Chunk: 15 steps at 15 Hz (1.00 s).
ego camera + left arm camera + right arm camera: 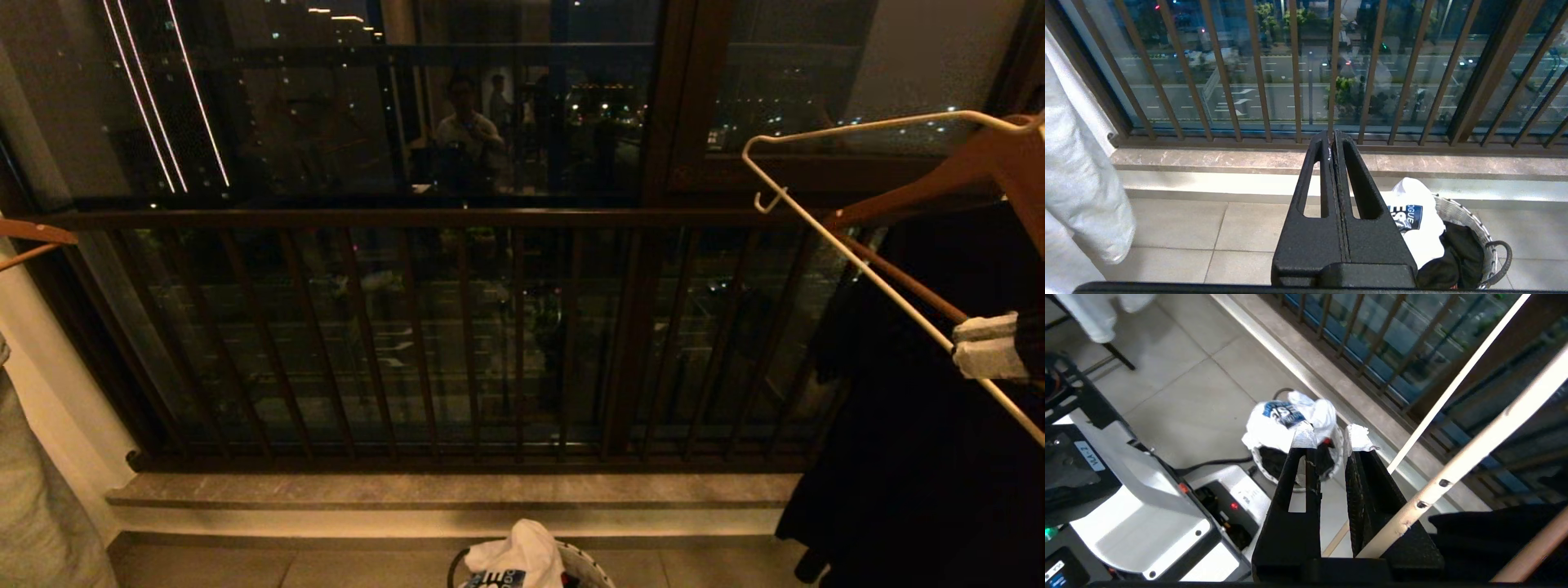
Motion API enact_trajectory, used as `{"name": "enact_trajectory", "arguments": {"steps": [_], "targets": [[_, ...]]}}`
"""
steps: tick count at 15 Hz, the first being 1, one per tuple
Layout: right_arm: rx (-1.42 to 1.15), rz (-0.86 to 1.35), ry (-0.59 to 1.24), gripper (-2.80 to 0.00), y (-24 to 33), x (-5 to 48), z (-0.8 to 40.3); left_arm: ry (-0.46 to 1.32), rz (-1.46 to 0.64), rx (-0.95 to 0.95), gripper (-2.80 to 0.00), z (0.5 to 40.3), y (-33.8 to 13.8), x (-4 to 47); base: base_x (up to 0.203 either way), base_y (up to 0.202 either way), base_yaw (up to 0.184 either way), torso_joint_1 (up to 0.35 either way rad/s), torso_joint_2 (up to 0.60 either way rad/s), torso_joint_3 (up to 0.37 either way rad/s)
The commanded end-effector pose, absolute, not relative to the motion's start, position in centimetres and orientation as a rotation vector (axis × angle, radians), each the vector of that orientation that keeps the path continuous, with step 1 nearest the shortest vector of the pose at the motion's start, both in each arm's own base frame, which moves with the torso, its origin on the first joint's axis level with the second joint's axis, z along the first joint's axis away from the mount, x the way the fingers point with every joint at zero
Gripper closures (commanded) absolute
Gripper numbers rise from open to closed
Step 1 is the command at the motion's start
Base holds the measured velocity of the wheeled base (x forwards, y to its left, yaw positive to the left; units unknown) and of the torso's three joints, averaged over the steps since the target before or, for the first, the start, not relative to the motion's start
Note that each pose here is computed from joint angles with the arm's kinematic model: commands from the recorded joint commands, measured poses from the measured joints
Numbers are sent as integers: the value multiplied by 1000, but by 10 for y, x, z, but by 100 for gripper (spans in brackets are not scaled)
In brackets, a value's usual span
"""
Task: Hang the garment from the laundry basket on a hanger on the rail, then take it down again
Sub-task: Pick up the clothes rack on the clothesline
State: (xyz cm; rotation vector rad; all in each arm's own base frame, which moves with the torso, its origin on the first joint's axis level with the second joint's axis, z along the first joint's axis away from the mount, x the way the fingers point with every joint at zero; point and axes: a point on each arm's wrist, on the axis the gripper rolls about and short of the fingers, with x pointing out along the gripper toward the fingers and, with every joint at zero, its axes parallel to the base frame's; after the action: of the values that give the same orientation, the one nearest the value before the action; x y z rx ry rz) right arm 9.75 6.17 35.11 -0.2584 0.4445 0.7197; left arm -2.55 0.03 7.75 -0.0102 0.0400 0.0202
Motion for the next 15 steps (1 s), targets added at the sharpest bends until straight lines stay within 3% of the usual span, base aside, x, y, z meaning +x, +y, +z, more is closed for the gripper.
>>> {"name": "enact_trajectory", "arguments": {"steps": [1,15], "targets": [[-255,735,440,0,61,96,335,41,20,-10,0,77,0,-25,0,0,0,0,0,0],[-148,793,408,0,80,125,254,40,22,-10,0,78,0,-25,0,0,0,0,0,0]]}}
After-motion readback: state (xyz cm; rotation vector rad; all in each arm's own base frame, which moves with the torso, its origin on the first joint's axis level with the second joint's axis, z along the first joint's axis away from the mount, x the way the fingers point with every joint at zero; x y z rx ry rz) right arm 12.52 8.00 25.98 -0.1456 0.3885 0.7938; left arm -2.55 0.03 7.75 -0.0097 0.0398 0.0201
